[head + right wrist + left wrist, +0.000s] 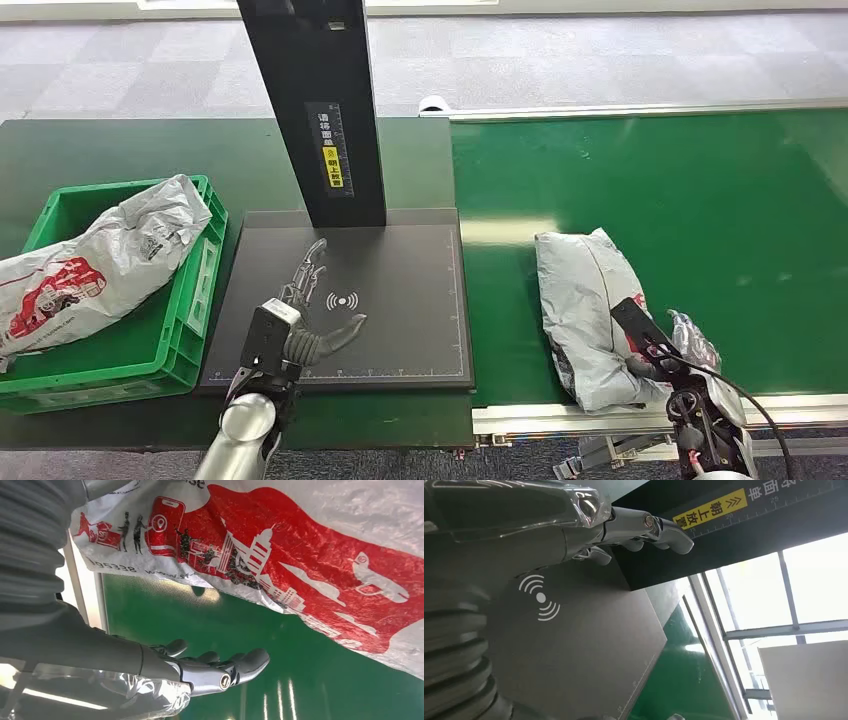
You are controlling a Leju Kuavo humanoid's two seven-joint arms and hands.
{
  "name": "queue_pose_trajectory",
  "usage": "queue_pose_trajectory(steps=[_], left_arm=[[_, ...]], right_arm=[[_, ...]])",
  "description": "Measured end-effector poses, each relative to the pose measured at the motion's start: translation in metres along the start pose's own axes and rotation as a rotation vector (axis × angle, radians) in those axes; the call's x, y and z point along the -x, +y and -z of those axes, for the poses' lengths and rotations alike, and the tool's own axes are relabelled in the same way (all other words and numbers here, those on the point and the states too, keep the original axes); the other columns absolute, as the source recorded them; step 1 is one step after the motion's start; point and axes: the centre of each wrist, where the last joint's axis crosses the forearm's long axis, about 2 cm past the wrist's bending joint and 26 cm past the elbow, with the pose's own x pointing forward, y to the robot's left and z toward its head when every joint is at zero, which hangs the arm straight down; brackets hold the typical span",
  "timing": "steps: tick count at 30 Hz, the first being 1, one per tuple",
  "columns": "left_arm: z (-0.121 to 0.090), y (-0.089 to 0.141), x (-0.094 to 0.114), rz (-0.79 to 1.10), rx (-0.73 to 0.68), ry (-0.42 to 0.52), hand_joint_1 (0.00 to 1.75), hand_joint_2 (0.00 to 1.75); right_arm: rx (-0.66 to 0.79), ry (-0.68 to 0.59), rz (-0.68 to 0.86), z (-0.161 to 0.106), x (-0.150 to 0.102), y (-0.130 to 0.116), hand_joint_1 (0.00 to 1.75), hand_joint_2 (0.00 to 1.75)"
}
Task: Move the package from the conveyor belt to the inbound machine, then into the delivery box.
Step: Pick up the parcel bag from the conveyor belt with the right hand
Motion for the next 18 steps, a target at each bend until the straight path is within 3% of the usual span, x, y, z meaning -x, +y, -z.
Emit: queue_pose_trajectory(steps=[3, 7, 11, 18], left_arm=[[0.0, 0.0, 0.0, 0.0, -0.003, 0.001, 0.0, 1.75], [0.0, 0.001, 0.0, 0.002, -0.011, 0.002, 0.0, 1.75], [0.0, 0.003, 0.0, 0.002, -0.017, 0.003, 0.0, 1.75], [0.0, 0.003, 0.001, 0.004, -0.021, 0.004, 0.0, 1.75]], right_arm=[[-0.015, 0.005, -0.001, 0.002, -0.002, -0.001, 0.04, 1.75], [-0.056, 0.006, -0.004, 0.004, -0.007, -0.001, 1.51, 1.75], [-0.096, -0.004, -0.008, 0.005, -0.011, 0.0, 1.74, 1.75], [-0.125, -0.024, -0.007, 0.007, -0.014, 0.001, 1.75, 1.75]])
